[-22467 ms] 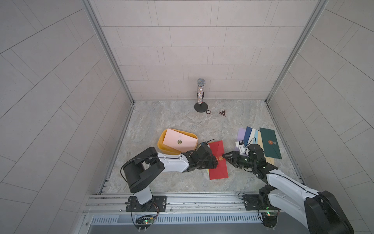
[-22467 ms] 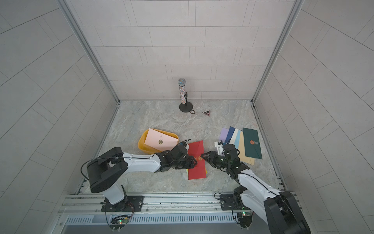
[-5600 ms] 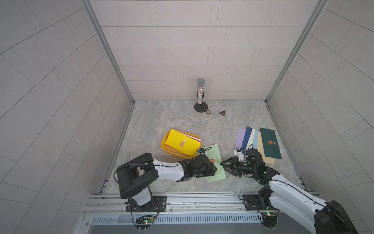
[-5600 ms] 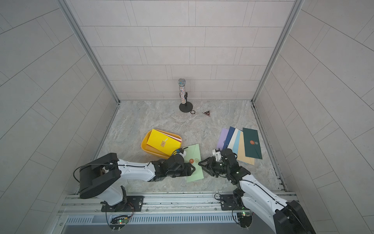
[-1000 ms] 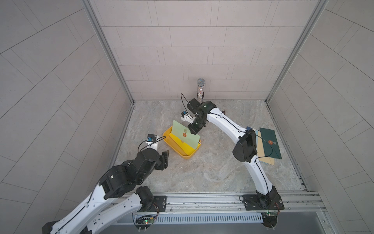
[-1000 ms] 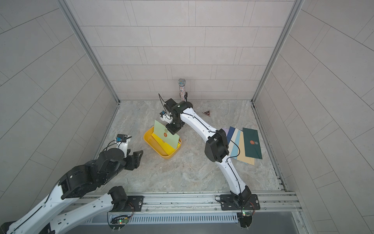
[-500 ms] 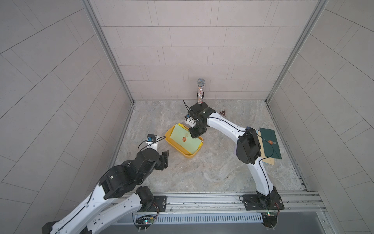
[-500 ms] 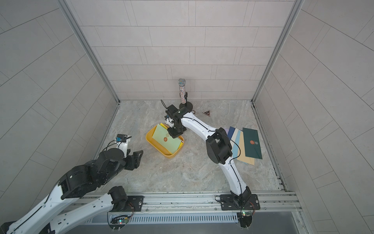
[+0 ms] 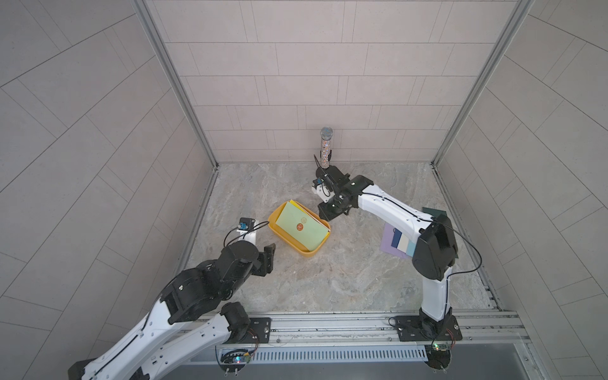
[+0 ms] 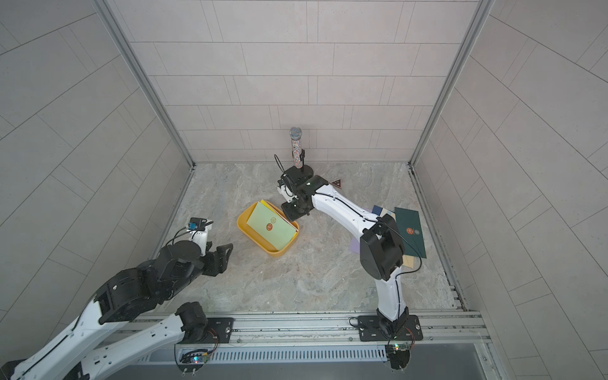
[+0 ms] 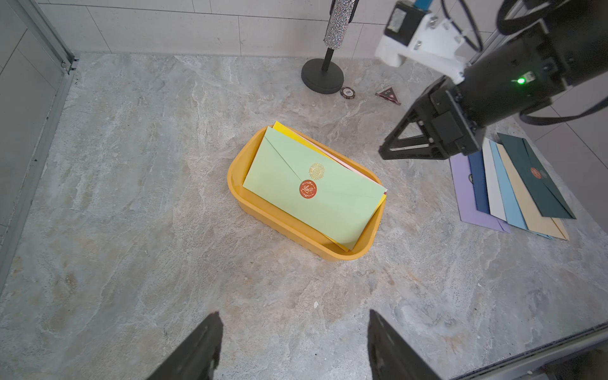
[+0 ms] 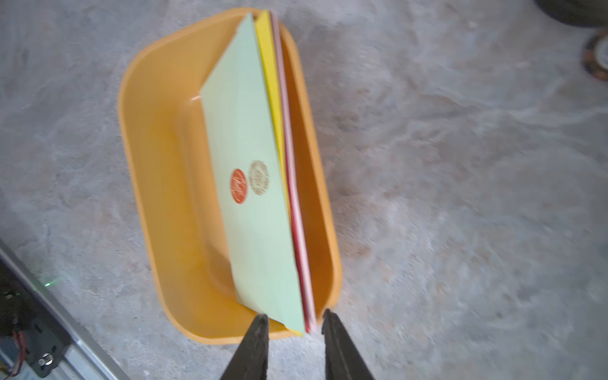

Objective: Put the sealed envelopes into the storage box
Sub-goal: Place the envelope in the storage box, then move the envelope to the center of the board.

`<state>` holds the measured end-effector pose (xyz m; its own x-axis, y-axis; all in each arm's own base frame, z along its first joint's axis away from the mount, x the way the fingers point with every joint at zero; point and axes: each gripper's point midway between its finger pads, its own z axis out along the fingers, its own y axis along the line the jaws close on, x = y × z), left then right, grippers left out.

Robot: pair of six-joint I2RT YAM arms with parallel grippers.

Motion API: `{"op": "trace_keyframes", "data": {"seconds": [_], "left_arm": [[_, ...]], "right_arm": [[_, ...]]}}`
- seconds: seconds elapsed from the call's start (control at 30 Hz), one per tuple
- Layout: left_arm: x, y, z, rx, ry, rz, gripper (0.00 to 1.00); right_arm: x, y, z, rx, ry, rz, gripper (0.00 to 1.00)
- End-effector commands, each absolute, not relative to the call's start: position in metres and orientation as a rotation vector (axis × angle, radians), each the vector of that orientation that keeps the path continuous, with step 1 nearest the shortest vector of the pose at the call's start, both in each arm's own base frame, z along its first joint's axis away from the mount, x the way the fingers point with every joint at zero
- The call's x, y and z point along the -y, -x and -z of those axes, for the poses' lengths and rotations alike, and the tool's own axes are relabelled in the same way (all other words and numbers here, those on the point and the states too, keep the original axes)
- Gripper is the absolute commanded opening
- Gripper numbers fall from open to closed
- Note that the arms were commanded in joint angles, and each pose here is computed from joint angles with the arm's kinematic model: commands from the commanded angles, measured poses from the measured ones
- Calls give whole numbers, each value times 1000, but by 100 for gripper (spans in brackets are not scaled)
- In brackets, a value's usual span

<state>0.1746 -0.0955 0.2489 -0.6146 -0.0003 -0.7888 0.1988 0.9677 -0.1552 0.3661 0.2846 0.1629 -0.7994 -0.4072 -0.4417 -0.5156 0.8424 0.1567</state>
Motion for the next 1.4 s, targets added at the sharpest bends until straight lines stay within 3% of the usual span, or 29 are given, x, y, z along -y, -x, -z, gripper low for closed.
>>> {"op": "trace_keyframes", "data": {"seconds": [0.0,0.17,0.27,0.37,0.53,0.87,1.1,1.37], "left_arm": [[95,-175,-246,-2219,-143,276,75],[95,-175,-244,-2228,-147,271,76],[96,-176,-244,-2230,-148,272,76],[98,-176,-243,-2235,-153,270,77],[97,-176,-242,-2238,-149,264,78],[97,-175,-243,-2235,-150,271,79],[97,-176,-243,-2236,-150,268,79],[97,-175,-242,-2239,-148,269,79]], "right_arm": [[-214,-395,-176,-2563,339,-251,37],[-92,-393,-139,-2597,-170,-149,42],[-29,-383,-116,-2587,-404,23,55],[9,-374,-98,-2611,-527,136,66],[41,-365,-62,-2682,-687,176,70],[0,-354,1,-2891,-713,-93,68],[-62,-335,-5,-2987,-429,-109,67],[-168,-276,3,-3024,-58,-153,65]]}}
